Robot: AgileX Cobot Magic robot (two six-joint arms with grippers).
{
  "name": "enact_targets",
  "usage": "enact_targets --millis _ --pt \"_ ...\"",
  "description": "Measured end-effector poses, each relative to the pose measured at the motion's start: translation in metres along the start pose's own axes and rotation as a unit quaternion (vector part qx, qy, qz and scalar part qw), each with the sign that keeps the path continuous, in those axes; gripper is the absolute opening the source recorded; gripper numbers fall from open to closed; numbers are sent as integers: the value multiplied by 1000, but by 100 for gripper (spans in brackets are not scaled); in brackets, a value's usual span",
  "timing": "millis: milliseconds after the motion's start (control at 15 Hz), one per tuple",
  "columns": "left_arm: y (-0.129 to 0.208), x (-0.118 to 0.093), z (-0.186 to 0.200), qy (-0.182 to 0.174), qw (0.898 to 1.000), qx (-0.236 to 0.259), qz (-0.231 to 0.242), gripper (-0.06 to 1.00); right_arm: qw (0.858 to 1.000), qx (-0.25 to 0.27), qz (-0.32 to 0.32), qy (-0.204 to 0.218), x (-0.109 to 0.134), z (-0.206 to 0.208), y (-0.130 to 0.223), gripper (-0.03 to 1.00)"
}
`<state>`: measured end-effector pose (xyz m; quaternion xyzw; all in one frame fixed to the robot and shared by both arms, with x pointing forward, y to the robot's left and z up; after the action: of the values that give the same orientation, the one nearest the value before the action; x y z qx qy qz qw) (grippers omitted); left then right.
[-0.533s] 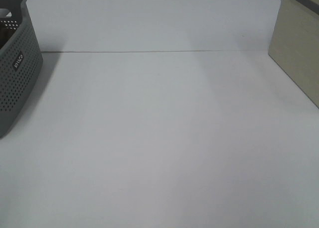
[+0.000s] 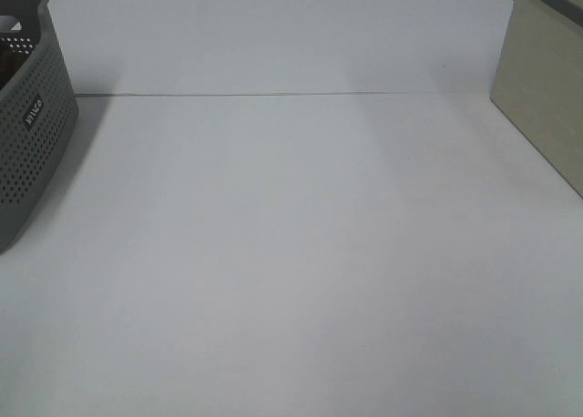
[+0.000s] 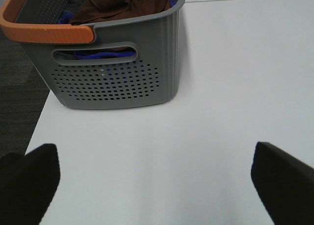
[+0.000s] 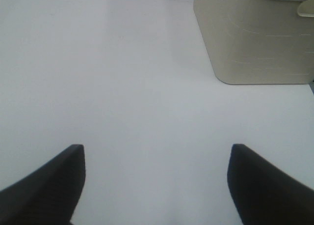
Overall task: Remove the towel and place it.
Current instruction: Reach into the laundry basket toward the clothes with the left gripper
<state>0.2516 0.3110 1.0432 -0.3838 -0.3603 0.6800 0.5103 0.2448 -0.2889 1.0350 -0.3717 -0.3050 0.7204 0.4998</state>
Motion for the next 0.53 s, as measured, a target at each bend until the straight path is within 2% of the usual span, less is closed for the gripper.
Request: enact_targets --millis 533 --pt "0 0 0 0 1000 0 0 99 1000 0 0 0 0 0 0 77"
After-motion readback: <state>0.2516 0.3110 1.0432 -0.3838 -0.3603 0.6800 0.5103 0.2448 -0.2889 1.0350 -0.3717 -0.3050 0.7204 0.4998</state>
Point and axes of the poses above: a point on each arm's last joint axis where the gripper is mounted, z pointing back along that axis away from the gripper, x along the wrist's bending axis when the last joint is at zero, y = z × x, the point moved 2 cm from there along -z, pointing out along that axis toward the gripper, and after that the axes turned 14 degrees about z, right-handed, at the moved point
